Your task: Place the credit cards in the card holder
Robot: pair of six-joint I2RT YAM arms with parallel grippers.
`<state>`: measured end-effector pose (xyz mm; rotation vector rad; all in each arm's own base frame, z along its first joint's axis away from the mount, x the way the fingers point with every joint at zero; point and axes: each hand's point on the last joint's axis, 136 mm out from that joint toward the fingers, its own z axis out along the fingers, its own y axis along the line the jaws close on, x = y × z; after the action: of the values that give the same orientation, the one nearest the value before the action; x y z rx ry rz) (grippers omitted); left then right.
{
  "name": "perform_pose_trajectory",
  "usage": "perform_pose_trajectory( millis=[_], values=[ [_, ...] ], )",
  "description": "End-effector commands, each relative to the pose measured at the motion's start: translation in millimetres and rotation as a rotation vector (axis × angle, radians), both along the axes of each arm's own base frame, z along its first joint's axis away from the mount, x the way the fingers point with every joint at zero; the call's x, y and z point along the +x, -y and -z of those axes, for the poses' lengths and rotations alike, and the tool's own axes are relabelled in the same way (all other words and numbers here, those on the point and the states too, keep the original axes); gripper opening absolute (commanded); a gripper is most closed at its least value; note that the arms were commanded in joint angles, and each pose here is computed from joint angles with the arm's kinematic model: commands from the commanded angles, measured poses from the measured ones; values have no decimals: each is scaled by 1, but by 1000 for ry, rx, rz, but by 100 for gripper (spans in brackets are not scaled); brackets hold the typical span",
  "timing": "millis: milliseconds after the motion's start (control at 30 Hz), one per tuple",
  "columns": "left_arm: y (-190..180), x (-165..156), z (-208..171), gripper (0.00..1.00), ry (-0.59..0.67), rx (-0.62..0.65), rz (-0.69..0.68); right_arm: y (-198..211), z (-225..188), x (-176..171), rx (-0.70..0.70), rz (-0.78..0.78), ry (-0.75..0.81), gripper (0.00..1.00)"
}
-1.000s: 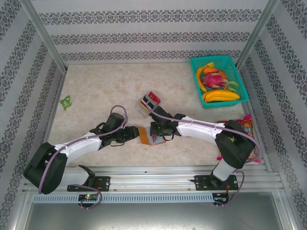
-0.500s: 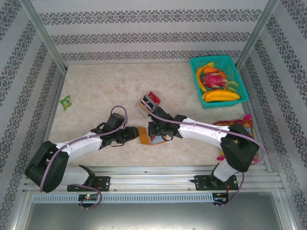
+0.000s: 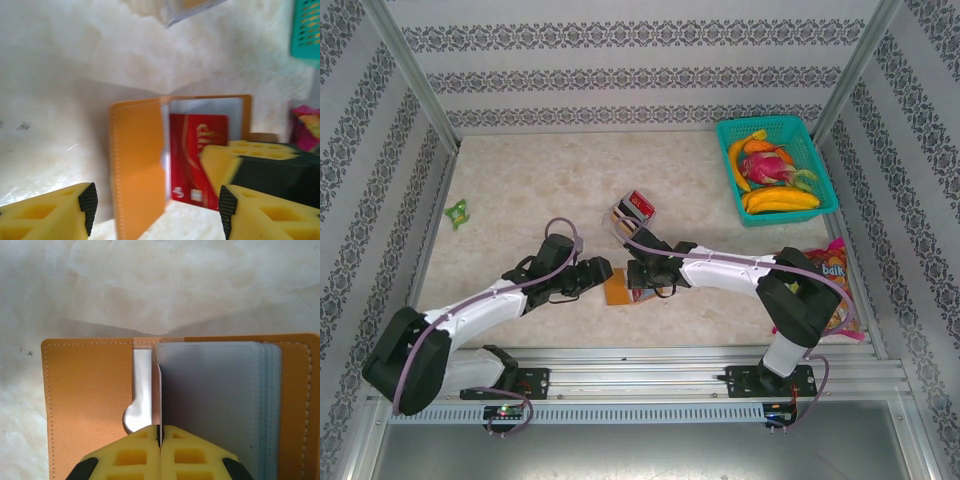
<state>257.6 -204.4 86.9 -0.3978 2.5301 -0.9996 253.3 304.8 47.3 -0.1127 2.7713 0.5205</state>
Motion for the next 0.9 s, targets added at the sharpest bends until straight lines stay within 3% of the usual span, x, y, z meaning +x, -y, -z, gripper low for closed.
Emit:
perform_pose_trajectory(
  millis=[0,200,433,533,800,867],
  values=[
    [-5,5,-1,68,-3,-18,-51,10,17,-5,-22,37,-53,6],
    [3,5,21,68,-74,-3,-20,17,20,-4,-1,64,-70,6],
    [14,10,34,60,-98,-12,14,19,21,-3,16,74,-80,6],
    [20,14,33,49,-84,-29,25,18,20,-2,30,77,-85,6],
    [26,19,20,3,-21,-31,79,24,-5,9,72,90,-60,7],
    [26,20,18,0,-12,-27,86,36,-19,15,54,96,-18,7]
  ],
)
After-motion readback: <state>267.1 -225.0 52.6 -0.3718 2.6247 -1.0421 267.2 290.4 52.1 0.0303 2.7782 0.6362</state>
